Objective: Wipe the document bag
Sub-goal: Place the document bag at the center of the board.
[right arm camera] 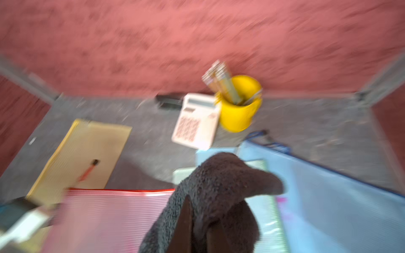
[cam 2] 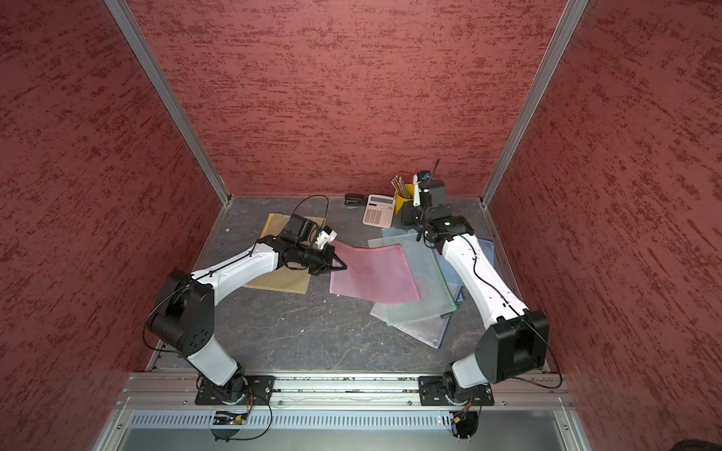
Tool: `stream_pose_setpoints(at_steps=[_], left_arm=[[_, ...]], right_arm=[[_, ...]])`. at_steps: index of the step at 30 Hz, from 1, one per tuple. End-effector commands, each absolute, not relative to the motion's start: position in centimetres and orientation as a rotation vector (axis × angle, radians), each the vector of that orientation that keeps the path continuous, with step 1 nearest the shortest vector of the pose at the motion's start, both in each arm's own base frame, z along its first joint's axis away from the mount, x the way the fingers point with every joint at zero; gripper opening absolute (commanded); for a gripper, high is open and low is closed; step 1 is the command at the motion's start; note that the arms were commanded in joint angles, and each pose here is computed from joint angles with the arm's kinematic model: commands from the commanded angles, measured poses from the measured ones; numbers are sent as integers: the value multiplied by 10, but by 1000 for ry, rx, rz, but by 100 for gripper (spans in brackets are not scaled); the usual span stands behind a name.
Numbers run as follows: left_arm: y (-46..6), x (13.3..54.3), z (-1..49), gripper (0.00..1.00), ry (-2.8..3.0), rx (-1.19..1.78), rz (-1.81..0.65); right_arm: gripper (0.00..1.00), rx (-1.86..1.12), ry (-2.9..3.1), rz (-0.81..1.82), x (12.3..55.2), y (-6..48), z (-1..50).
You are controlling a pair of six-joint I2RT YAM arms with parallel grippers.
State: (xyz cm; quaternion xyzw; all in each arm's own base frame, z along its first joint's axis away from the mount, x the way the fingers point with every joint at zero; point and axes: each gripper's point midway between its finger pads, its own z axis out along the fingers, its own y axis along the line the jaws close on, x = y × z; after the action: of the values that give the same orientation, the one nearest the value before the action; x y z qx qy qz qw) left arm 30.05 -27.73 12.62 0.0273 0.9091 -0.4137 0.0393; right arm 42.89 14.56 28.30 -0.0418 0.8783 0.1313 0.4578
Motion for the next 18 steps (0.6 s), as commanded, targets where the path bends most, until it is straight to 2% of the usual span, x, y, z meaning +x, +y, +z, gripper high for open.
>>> stream_pose_setpoints(at_steps=[1,6,9,14,18], left_arm=[[-244,289,101,0,2886,64,-1028],[-205,284,66,0,3033,11,-706],[-194,290,52,0,3070,-21,-622],[-174,286,27,0,3142,-78,-464],[-169,286,13,0,3154,-153,-479]], right_arm=[[0,-190,2162,495,416,204,268],[0,-383,2303,678,381,305,185],[0,-482,2335,736,360,348,156],[0,-622,2387,821,327,389,115],[0,-683,2457,830,308,401,71]])
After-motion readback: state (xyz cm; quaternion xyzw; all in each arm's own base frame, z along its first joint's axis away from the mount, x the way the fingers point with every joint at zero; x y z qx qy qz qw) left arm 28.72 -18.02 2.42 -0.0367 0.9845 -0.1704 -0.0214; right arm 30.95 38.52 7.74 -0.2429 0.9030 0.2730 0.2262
